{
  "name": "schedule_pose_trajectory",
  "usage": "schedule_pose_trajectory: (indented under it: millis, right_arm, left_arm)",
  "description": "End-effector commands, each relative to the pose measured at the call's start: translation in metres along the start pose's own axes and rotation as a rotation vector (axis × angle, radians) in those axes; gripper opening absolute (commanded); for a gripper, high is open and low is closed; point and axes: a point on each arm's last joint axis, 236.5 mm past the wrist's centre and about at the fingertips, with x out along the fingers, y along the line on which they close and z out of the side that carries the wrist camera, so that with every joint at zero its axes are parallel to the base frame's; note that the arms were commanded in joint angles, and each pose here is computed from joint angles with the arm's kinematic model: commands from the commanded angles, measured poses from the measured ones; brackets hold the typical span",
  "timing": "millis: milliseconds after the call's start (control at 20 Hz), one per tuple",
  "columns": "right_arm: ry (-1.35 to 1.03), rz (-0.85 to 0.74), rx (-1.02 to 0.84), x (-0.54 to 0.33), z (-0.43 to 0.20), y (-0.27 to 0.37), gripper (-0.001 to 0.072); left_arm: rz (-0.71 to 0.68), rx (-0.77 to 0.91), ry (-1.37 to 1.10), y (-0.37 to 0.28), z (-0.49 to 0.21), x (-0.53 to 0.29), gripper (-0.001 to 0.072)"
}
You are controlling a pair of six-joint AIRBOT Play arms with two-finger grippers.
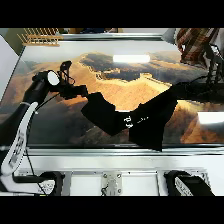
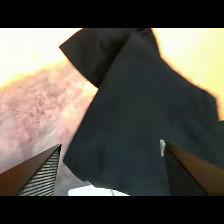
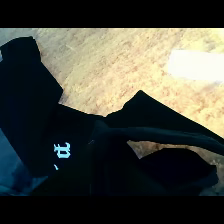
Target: Fold the clothes and pants, and hang the long-sleeved shirts on hangers.
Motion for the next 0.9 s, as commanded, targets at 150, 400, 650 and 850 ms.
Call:
schedule_pose_trajectory:
  millis: [150,400,650,850]
  right_arm:
    - [0.001,0.001,0.017,0.0,0.0,0.0,0.0015]
    - [0.001,0.001,0.017,0.0,0.0,0.0,0.0015]
    - [0.001,0.001,0.017,0.0,0.0,0.0,0.0015]
    - [-0.052,-0.013,0.009,-0.005,0.014,-0.002,0.0015]
  left_arm:
    - [-0.121,-0.019,0.208,0.009,-0.035,0.062,0.0707]
    - [-0.128,-0.022,0.211,0.007,-0.038,0.061,0.0706]
    - [-0.13,-0.031,0.249,0.008,-0.051,0.062,0.023]
    - [-0.122,0.013,0.089,-0.002,-0.012,0.023,0.0006]
